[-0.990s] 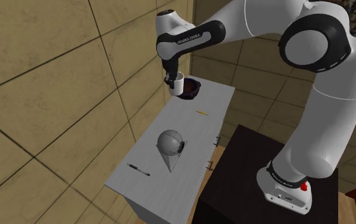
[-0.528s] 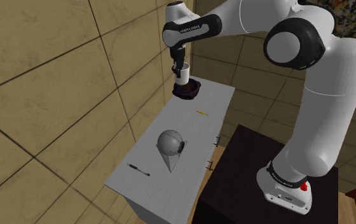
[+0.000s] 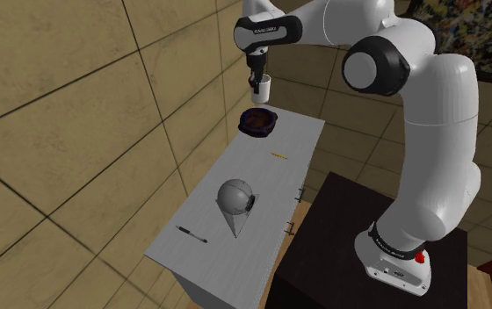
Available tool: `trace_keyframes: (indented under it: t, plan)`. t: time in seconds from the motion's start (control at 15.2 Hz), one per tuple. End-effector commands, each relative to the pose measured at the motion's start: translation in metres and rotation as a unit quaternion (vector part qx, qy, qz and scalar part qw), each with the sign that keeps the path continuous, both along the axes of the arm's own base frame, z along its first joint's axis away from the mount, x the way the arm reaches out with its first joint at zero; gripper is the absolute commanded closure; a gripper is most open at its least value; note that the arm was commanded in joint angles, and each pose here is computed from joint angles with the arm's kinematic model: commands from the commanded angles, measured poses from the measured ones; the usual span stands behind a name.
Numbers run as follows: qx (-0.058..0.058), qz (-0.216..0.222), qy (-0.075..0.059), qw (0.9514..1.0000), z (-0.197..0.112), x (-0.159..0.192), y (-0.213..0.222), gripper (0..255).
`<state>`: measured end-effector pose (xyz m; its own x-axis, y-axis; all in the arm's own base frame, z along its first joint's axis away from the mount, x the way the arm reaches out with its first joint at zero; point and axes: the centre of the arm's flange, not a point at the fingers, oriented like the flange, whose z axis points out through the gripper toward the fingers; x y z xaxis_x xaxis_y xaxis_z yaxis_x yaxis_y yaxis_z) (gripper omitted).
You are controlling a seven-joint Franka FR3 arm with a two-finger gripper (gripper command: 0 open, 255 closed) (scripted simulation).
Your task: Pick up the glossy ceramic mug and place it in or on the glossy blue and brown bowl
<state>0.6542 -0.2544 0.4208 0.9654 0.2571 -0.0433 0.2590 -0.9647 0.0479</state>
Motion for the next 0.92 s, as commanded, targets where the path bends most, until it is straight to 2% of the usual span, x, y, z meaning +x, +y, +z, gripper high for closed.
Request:
trace_keyframes:
  t: [0.0,0.86]
  plan:
    - [0.0,0.001,0.0,1.0,-0.01,0.002,-0.008,255]
    - [0.0,0.001,0.0,1.0,-0.078,0.002,-0.008,255]
